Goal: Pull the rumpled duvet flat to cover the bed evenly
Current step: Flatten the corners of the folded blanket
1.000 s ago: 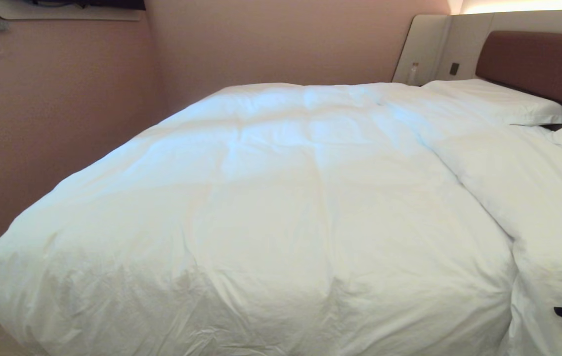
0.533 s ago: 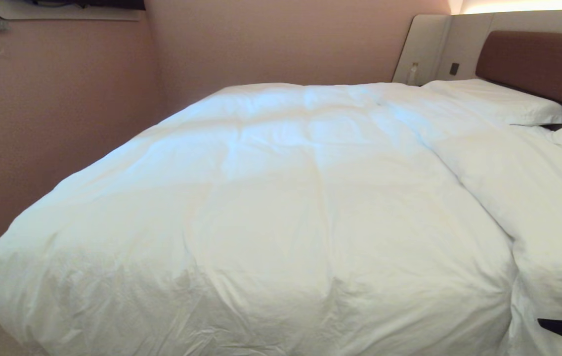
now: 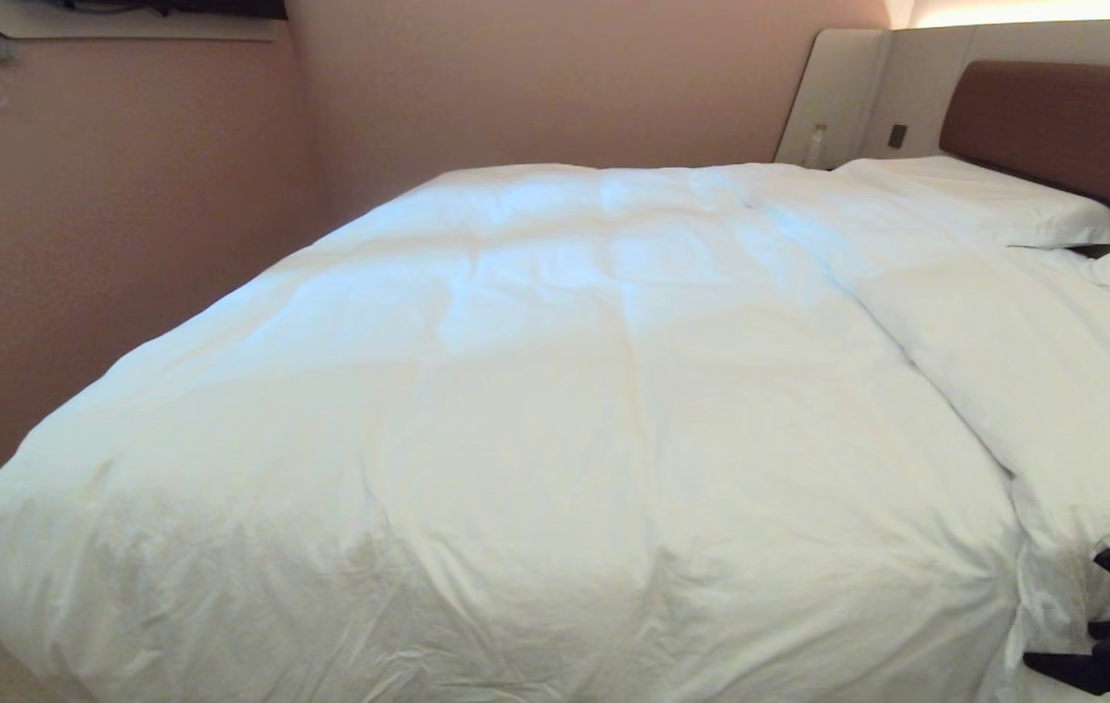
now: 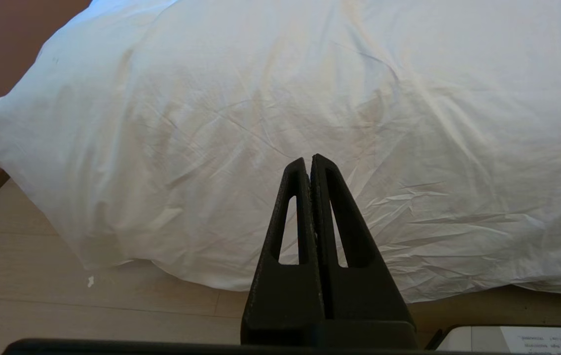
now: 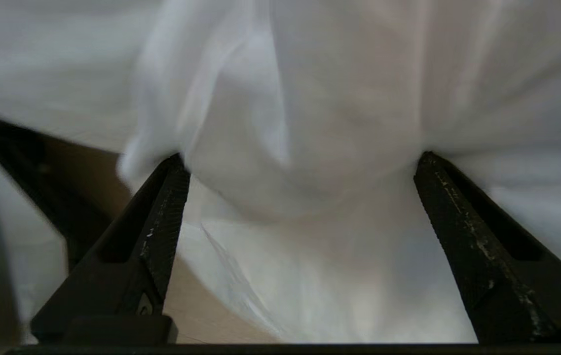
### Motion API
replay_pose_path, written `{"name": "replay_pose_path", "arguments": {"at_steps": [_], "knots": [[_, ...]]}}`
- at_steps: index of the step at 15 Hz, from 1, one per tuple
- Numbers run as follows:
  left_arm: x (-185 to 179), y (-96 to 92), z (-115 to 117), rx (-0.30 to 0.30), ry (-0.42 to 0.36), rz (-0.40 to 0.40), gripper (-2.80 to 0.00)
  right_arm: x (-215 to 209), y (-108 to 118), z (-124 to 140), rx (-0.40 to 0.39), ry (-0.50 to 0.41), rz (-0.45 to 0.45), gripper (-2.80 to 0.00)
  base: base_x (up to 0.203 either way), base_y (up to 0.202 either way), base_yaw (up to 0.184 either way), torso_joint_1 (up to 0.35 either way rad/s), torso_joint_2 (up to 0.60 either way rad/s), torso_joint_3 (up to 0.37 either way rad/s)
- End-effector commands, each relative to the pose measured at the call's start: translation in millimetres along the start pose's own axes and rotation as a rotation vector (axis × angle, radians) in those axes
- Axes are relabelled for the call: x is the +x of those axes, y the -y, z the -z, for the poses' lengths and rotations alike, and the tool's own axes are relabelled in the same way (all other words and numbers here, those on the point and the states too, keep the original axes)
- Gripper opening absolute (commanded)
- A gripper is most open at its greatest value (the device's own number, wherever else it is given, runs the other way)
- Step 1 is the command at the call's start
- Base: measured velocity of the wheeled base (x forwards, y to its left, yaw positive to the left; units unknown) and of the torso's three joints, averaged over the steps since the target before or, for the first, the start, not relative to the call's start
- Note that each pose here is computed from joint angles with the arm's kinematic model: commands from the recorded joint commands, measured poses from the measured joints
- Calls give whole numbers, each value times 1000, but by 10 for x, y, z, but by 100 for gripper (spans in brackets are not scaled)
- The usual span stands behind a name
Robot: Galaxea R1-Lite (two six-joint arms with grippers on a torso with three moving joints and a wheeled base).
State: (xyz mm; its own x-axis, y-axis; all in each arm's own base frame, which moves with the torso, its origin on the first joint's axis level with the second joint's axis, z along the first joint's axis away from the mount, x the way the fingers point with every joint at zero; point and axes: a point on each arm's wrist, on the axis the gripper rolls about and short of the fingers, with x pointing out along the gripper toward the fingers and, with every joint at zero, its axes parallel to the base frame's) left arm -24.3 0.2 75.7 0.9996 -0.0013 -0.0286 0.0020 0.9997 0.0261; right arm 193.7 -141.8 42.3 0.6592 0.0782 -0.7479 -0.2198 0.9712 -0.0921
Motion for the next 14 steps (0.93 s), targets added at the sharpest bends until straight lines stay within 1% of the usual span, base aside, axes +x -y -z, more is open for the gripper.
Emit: {"name": "replay_pose_path", "arguments": {"at_steps": [1,2,3,9,14], "knots": [[0,0,0,0,-1,0,-280,182,160,-36,-62,83,102,0,0,0,0,0,0,0],[0,0,0,0,-1,-1,-280,233,175,-33,-58,90,110,0,0,0,0,0,0,0],[0,0,0,0,-1,-1,-280,268,178,-32,-53,85,116,-280,0,0,0,0,0,0],[0,0,0,0,-1,-1,-280,288,173,-26,-46,80,111,-280,0,0,0,0,0,0],[0,0,0,0,-1,0,-280,208,158,-44,-48,91,130,-280,0,0,0,0,0,0]]}}
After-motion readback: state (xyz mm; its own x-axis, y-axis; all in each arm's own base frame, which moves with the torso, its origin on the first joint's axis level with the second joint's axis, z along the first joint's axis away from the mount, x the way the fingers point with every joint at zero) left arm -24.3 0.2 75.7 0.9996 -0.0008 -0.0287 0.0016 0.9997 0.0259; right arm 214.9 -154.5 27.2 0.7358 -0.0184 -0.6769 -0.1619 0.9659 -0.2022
